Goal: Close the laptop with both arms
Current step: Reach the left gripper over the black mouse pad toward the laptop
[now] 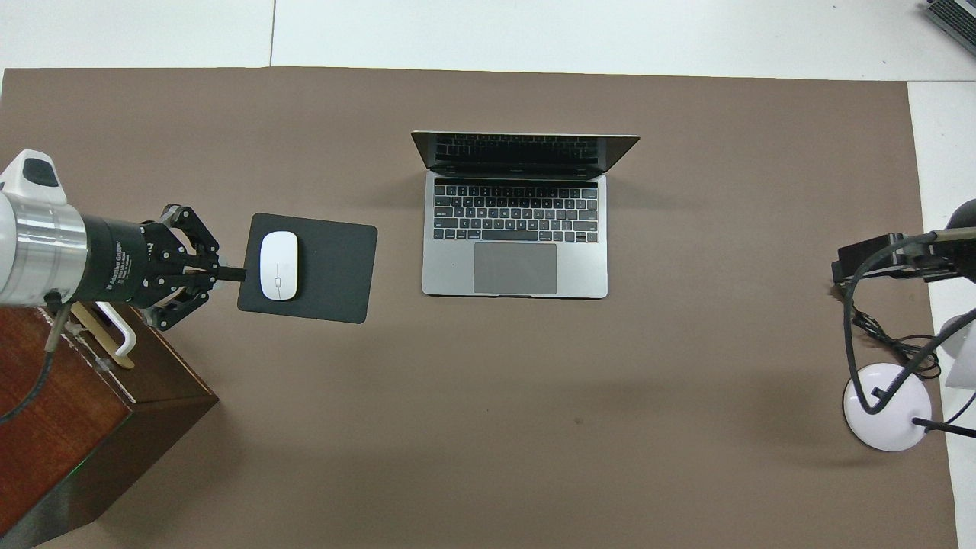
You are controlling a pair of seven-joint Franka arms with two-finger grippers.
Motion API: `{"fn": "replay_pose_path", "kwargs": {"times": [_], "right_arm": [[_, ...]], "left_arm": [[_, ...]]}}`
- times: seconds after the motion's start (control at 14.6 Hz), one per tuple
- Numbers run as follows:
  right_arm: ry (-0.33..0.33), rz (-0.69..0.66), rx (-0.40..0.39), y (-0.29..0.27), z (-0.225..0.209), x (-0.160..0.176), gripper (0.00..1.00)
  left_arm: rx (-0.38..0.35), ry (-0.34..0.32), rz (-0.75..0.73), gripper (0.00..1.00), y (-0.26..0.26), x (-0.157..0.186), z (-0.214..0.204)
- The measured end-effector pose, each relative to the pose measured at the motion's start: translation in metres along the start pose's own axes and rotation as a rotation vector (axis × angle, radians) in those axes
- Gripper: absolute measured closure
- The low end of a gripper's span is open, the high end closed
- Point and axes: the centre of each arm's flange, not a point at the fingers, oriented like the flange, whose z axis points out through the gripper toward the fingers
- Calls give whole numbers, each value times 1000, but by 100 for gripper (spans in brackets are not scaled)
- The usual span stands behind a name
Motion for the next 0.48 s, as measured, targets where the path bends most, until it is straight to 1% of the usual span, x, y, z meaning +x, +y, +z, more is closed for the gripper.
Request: {"fn": "replay_pose_path", "kwargs": {"times": [0.14, 0.21, 0.34, 0.41, 0.48], "right_arm": [[0, 0, 0, 0, 0, 0, 0], [0, 0, 0, 0, 0, 0, 7], [0, -1, 0, -1, 0, 0, 30], [0, -2, 0, -1, 0, 0, 30], [3, -4, 0, -2, 0, 0, 35]], "left_arm": [[-9, -5, -13, 99, -2, -13, 11], [-12, -10, -16, 99, -2, -18, 14], [-29, -45, -37, 99, -1, -23, 16], [-39, -80, -75, 99, -3, -22, 20], [-50, -124, -128, 99, -6, -19, 26]]}}
